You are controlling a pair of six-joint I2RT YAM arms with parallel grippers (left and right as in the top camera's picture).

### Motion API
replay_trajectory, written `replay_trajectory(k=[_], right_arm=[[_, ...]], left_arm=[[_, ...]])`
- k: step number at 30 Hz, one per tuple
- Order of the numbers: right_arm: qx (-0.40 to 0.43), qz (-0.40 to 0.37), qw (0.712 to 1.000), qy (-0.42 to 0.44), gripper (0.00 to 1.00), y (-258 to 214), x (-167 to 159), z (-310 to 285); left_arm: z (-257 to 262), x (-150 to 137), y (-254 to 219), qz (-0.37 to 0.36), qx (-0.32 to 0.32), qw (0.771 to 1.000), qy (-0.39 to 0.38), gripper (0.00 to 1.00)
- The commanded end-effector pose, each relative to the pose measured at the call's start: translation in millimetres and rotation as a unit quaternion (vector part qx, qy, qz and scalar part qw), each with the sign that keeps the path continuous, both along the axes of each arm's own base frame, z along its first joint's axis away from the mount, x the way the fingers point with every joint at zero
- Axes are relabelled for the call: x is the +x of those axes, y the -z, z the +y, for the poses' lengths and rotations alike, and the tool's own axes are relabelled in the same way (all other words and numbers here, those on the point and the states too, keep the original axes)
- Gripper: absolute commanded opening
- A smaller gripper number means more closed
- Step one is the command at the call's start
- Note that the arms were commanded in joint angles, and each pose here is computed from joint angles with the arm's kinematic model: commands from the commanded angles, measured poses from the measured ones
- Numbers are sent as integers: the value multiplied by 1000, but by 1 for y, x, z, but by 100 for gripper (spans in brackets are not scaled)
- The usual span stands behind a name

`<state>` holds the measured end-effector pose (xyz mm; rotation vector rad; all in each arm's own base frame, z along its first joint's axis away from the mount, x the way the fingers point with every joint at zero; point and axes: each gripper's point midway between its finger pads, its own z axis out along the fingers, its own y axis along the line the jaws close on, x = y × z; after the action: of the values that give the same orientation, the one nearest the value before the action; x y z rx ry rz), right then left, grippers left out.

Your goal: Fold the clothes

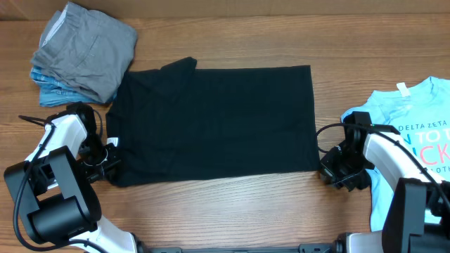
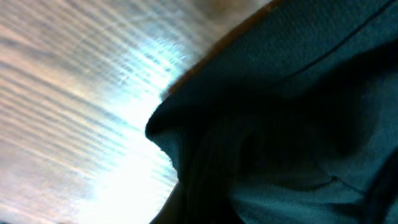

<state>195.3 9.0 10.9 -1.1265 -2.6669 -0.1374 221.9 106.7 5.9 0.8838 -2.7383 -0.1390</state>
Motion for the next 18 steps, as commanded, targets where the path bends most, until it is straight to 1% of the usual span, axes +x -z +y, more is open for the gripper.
replay_trajectory(k=[1,2,3,4,5,6,8,10,11,14,16,18], right_arm=[[-50,-22,998,-7,16,-13,7,-17],[-49,-29,998,-7,16,-15,9,-17],[-44,-39,998,-15,20,-16,12,-15],[-28,-54,998,-28,31,-17,17,-10],[-11,-66,997,-36,44,-17,22,-5],[-2,-73,997,-36,50,-17,25,-2],[12,-93,995,-33,59,-14,32,3],[30,-112,993,-32,61,-10,40,9],[43,-123,991,-31,62,-8,45,14],[51,-127,990,-24,61,0,47,16],[50,-119,992,3,58,5,45,17],[48,-123,991,17,57,10,45,17]], left_arm=[[10,-7,-6,6,31,999,-13,8],[10,-6,-6,5,31,999,-13,9],[10,-5,-5,3,31,999,-13,10],[10,-4,-5,-1,31,999,-13,13],[10,-2,-5,-4,30,999,-14,14],[10,-1,-4,-6,30,999,-14,15],[8,2,-3,-13,24,1000,-16,21],[5,4,-3,-19,14,1000,-16,27],[4,6,-2,-23,11,1000,-16,34],[4,8,-2,-28,10,999,-17,47],[4,8,-2,-28,10,999,-17,52],[4,8,-2,-28,10,999,-17,54]])
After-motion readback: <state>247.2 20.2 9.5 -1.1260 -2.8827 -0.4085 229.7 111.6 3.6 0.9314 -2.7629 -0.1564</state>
